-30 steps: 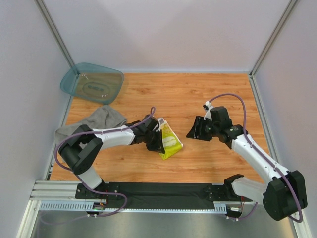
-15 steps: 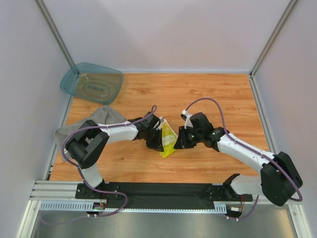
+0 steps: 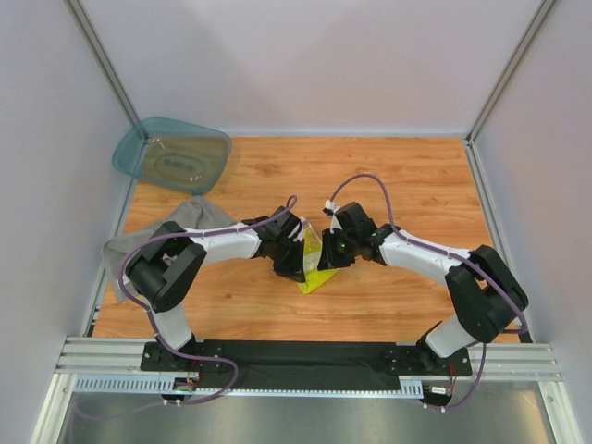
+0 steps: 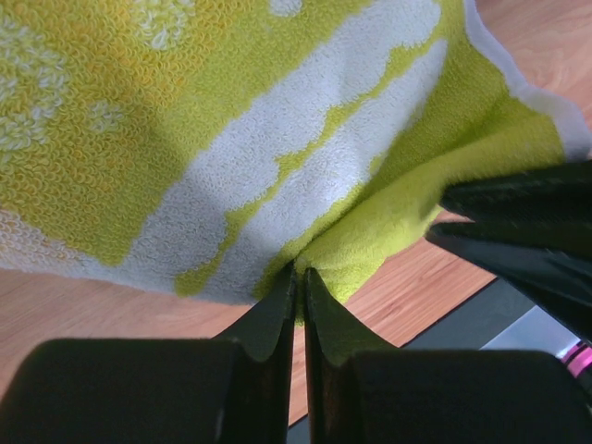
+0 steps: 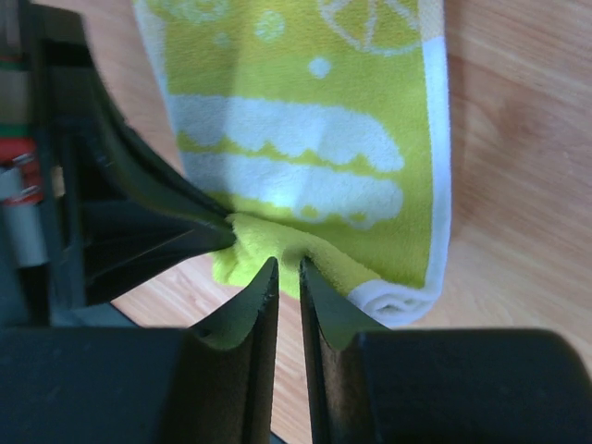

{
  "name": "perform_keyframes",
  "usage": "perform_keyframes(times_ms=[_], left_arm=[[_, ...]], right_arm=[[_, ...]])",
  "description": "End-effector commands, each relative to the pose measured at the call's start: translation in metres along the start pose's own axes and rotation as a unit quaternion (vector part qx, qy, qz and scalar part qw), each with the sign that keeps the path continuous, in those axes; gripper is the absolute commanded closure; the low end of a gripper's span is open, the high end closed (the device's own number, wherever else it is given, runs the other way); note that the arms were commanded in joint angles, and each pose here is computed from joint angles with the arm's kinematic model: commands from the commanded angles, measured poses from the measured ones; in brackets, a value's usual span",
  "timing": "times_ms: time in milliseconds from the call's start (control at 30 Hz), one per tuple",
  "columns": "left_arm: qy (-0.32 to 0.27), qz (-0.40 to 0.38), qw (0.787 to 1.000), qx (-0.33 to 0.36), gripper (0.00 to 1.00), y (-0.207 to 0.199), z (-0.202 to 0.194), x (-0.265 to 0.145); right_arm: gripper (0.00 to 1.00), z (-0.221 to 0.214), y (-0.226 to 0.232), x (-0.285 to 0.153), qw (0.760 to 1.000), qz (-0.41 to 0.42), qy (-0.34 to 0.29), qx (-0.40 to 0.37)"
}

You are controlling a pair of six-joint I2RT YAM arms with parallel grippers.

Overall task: Roll the towels
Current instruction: Roll the towel

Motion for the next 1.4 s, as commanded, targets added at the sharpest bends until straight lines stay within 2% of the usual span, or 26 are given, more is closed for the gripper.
perform_keyframes(times_ms=[0,433,633,767,1033,1367], left_arm=[[-0.004,0.015,1.000,0.012,0.89,0.005,0.005,-0.001],[-0.007,0.018,1.000,0.005,0.86,0.007,0.008,-0.004],[-0.014,0.014,1.000,0.006,0.78,0.006,0.008,-0.008],[-0.024,0.016,1.000,0.007,0.68,0.006,0.009,-0.014],[-0.066,0.041,0.997,0.013,0.70,0.019,0.009,-0.032],[-0.066,0.108,0.992,0.017,0.73,0.056,-0.001,-0.027]], right_arm=[[0.85,0.014,-0.009,0.009,1.000,-0.019,-0.016,-0.013],[0.85,-0.001,-0.044,0.017,0.998,-0.053,-0.002,0.021],[0.85,-0.009,-0.044,0.025,0.998,-0.044,0.003,0.035],[0.86,-0.019,-0.046,0.031,0.998,-0.039,0.010,0.043],[0.86,-0.020,-0.048,0.034,0.998,-0.044,0.013,0.042],[0.87,-0.016,-0.049,0.035,0.998,-0.046,0.017,0.039]])
Point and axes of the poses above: each gripper's point midway between its finger pads, its own x axis out along the fingers, its own y axis along the line the jaws close on, z = x × y, the point moved 1 cm from there along -x, back along the fingers, and after that the axes turned 11 degrees about -x, right-handed, at the moved point
